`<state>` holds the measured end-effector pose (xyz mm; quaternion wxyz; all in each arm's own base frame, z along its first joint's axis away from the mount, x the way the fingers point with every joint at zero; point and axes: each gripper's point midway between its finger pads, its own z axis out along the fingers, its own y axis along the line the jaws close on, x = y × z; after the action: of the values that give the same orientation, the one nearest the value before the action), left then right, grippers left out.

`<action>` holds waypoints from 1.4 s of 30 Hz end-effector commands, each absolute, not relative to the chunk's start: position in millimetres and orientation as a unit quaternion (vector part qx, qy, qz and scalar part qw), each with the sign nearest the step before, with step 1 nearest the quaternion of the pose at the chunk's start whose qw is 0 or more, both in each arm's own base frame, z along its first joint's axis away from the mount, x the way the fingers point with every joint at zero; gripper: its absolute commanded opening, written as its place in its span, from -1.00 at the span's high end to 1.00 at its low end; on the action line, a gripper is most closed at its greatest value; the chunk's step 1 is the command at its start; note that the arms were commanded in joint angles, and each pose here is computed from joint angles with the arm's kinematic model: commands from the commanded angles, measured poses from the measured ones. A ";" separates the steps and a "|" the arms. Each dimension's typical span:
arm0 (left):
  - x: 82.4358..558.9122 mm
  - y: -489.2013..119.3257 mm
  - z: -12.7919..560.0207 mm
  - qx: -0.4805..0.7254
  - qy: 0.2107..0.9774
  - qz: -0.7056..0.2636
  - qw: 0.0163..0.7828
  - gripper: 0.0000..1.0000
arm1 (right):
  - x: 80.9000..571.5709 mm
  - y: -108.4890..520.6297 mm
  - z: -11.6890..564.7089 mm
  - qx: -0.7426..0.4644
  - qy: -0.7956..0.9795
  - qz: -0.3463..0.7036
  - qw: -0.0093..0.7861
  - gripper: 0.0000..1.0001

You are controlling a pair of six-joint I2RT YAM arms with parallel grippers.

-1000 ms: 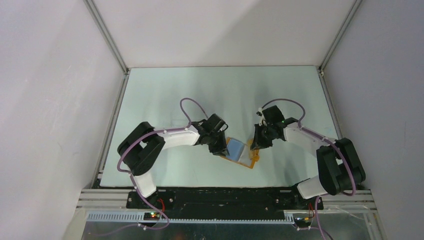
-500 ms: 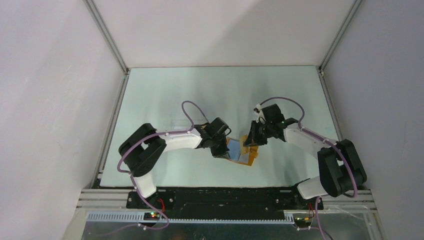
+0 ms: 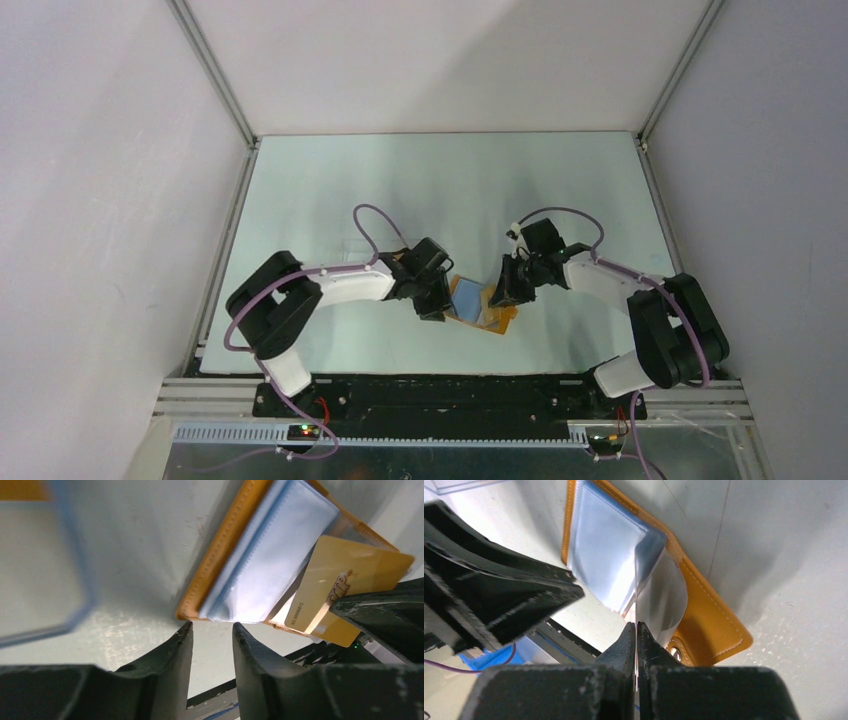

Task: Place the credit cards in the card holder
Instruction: Insert the credit card into the card holder.

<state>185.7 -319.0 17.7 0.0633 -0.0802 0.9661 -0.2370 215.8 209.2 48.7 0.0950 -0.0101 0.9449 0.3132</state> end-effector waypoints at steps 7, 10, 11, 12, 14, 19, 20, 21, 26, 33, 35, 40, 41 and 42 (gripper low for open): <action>209.0 -284.4 12.4 -0.075 0.971 -0.208 0.088 0.15 | 198.5 211.2 34.3 -0.005 0.944 0.324 0.058 1.00; 213.6 -289.0 9.0 -0.066 0.972 -0.208 0.082 0.18 | 199.8 215.6 32.3 -0.005 0.941 0.335 0.053 1.00; 214.3 -290.9 6.1 -0.065 0.973 -0.206 0.078 0.19 | 202.5 218.2 34.1 -0.008 0.937 0.343 0.057 1.00; 214.4 -291.1 4.7 -0.064 0.974 -0.205 0.076 0.23 | 205.2 220.3 35.0 -0.011 0.935 0.349 0.062 1.00; 214.4 -290.6 0.5 -0.064 0.975 -0.199 0.072 0.31 | 207.7 222.7 36.5 -0.014 0.931 0.358 0.066 1.00; 208.9 -282.9 -5.9 -0.068 0.978 -0.185 0.066 0.54 | 210.8 226.1 39.7 -0.021 0.923 0.378 0.068 1.00; 208.1 -281.9 -6.2 -0.069 0.978 -0.184 0.065 0.59 | 211.0 227.9 40.4 -0.023 0.920 0.387 0.067 1.00; 205.9 -280.0 -7.9 -0.069 0.979 -0.182 0.062 0.62 | 211.7 227.6 39.0 -0.022 0.919 0.389 0.065 1.00; 197.6 -275.4 -12.3 -0.072 0.980 -0.178 0.051 0.83 | 219.1 225.8 34.0 -0.017 0.917 0.393 0.070 1.00; 194.6 -275.0 -17.0 -0.072 0.981 -0.175 0.042 1.00 | 231.4 219.3 24.1 0.003 0.916 0.395 0.075 1.00; 194.5 -274.6 -18.4 -0.072 0.981 -0.173 0.041 1.00 | 234.0 216.5 22.3 0.005 0.916 0.393 0.077 1.00; 192.7 -274.2 -21.1 -0.071 0.982 -0.170 0.037 1.00 | 237.8 210.1 17.7 0.007 0.920 0.383 0.084 1.00; 192.3 -274.6 -20.8 -0.071 0.982 -0.172 0.035 1.00 | 238.7 209.8 17.3 0.008 0.920 0.382 0.085 1.00; 192.5 -274.9 -20.6 -0.071 0.982 -0.172 0.035 1.00 | 239.3 209.8 16.7 0.008 0.920 0.382 0.086 1.00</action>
<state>209.8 -300.2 11.9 0.0616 -0.0715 0.9675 -0.2346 233.4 217.3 29.7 0.0699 0.0113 0.9124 0.4032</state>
